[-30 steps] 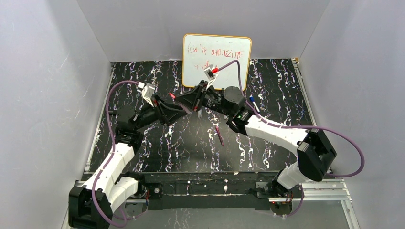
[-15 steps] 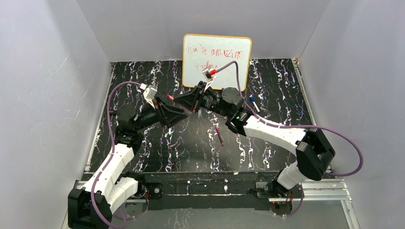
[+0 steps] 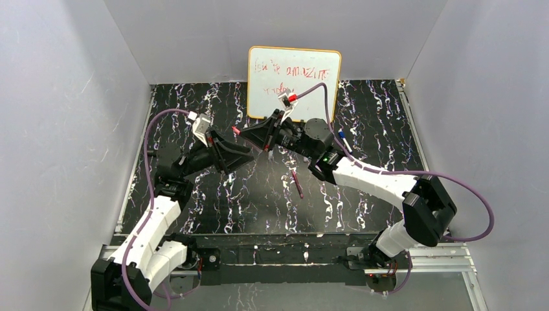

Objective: Insert the pens into the pen caps

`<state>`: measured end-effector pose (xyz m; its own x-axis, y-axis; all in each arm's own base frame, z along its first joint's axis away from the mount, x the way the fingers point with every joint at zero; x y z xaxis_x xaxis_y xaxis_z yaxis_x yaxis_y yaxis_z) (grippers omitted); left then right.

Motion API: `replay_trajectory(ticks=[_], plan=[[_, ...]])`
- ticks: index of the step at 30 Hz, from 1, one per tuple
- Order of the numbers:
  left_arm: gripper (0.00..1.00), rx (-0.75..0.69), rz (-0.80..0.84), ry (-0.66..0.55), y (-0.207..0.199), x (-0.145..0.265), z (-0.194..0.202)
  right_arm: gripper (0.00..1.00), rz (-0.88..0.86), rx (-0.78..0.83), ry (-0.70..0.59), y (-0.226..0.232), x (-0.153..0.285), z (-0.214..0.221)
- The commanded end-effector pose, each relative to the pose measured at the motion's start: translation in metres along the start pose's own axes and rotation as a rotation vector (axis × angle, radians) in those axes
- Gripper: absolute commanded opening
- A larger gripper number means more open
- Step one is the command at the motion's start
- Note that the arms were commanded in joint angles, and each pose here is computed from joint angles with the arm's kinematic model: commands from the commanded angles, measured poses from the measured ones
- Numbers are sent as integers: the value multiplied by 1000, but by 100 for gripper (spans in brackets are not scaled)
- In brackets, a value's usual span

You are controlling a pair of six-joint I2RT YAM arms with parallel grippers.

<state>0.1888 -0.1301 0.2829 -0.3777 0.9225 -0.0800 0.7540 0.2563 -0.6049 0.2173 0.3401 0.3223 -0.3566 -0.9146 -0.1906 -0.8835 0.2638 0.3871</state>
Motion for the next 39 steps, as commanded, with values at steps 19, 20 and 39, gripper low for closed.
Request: replay_trajectory(ticks=[19,20,39], plan=[[54,69,35,-206,1,-5,0,19,-63,-14,-144,9,-11,-17],[54,68,34,-208,1,-5,0,19,-62,-19,-141,8,-12,-15],[33,84,11,-198,9,-10,6,19,-81,-47,-133,6,-21,-7]])
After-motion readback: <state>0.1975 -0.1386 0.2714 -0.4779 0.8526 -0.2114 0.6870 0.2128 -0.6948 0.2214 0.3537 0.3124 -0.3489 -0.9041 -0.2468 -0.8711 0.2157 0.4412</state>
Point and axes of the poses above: each gripper's point midway between its finger pads, its own x axis back along the fingers, its own y axis along the line the jaws close on, z = x × y, the point moved 9 cm from there along x, back along the fingers, and after that the axes turned 6 degrees about x, right-handed, at the moved point
